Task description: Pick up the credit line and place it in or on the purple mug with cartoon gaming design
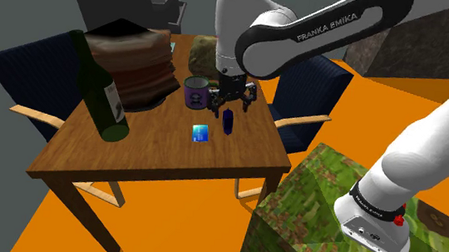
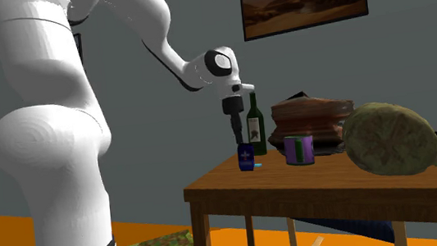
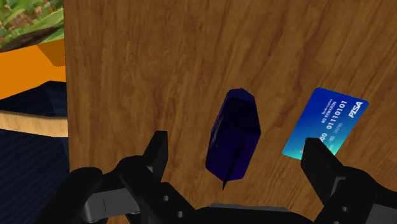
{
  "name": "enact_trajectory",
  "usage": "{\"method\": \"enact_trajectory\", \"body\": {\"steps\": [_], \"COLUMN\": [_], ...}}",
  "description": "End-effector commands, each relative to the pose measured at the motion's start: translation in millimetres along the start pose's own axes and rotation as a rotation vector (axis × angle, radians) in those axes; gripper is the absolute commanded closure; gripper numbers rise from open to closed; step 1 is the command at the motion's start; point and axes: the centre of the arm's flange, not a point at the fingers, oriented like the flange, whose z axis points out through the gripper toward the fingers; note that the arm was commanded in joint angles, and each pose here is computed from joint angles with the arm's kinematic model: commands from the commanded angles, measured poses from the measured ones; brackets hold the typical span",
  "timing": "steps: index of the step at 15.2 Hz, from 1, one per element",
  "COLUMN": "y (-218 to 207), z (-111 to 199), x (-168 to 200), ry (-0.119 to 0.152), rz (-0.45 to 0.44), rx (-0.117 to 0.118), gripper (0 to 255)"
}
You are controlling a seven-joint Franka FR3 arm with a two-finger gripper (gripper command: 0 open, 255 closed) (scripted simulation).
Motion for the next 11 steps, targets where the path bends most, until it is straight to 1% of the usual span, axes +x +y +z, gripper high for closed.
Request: {"method": "enact_trajectory", "body": {"steps": [1, 8, 9, 11], "y": [-20.9, -86.1, -87.1, -87.2], "z": [11.5, 47.2, 47.8, 58.3], "x": [10.6, 57.7, 58.5, 59.1], "ry": [0.011, 0.048, 0.048, 0.048], "rz": [0.056, 0.238, 0.24, 0.24], "rx": [0.006, 0.021, 0.021, 0.021], "gripper": [0, 0, 0, 0]}}
